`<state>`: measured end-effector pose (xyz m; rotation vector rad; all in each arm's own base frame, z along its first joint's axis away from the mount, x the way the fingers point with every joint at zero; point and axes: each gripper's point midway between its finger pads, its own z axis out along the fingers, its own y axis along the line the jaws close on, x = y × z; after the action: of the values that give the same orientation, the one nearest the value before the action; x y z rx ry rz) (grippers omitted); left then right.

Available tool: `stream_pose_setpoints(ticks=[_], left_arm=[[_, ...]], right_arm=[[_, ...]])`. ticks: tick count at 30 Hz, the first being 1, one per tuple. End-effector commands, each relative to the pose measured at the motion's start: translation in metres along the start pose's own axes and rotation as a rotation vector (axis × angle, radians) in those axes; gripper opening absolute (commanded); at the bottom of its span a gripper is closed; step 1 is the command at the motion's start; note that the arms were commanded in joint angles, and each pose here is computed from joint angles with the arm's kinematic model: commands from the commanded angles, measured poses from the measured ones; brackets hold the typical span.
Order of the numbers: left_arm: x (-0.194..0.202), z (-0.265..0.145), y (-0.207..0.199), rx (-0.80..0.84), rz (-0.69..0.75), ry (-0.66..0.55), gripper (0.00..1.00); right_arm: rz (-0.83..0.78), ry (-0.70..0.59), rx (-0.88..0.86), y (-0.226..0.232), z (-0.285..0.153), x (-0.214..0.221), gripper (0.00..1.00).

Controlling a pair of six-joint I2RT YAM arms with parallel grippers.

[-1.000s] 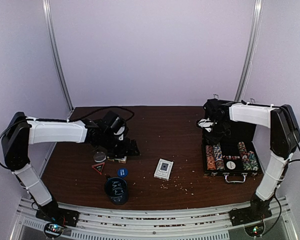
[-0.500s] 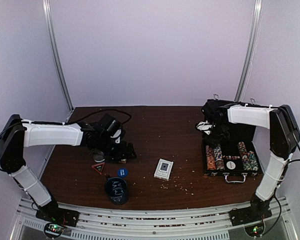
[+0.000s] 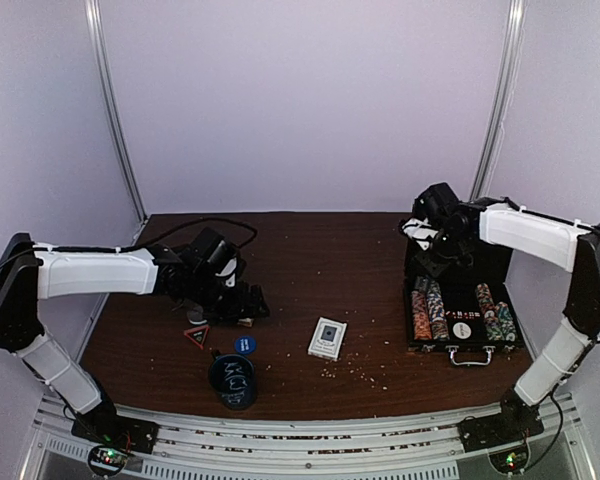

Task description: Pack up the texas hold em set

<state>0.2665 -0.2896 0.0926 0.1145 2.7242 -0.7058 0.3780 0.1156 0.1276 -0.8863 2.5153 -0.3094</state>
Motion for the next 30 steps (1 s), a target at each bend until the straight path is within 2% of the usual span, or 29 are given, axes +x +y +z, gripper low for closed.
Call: stream_pose_setpoints(ticks=[1, 5, 8, 13, 16, 22, 30], left_arm=[[-0.01, -0.013, -0.003, 0.019, -0.024, -0.059, 0.84], [-0.01, -0.018, -0.002, 0.014, -0.036, -0.07, 0.84], [-0.009, -0.023, 0.0, 0.011, -0.052, -0.08, 0.84], [-0.007, -0.029, 0.003, 0.01, -0.072, -0.093, 0.84], [-0.005, -0.031, 0.004, 0.013, -0.08, -0.095, 0.84], [-0.002, -0.033, 0.006, 0.013, -0.082, -0.094, 0.84], [-0.001, -0.035, 0.011, 0.005, -0.101, -0.106, 0.84]], right_arm=[[0.282, -0.149, -0.036, -0.016, -0.023, -0.012, 0.57], [0.548, -0.17, -0.042, -0.026, -0.021, -0.006, 0.57], [0.756, -0.154, -0.059, -0.022, -0.013, 0.002, 0.64], [1.013, -0.108, -0.086, -0.009, 0.004, 0.02, 0.62], [1.055, -0.092, -0.064, -0.01, 0.012, 0.027, 0.59], [1.042, -0.069, -0.063, -0.014, 0.028, 0.021, 0.45], [0.986, -0.059, -0.079, -0.014, 0.046, 0.005, 0.43]])
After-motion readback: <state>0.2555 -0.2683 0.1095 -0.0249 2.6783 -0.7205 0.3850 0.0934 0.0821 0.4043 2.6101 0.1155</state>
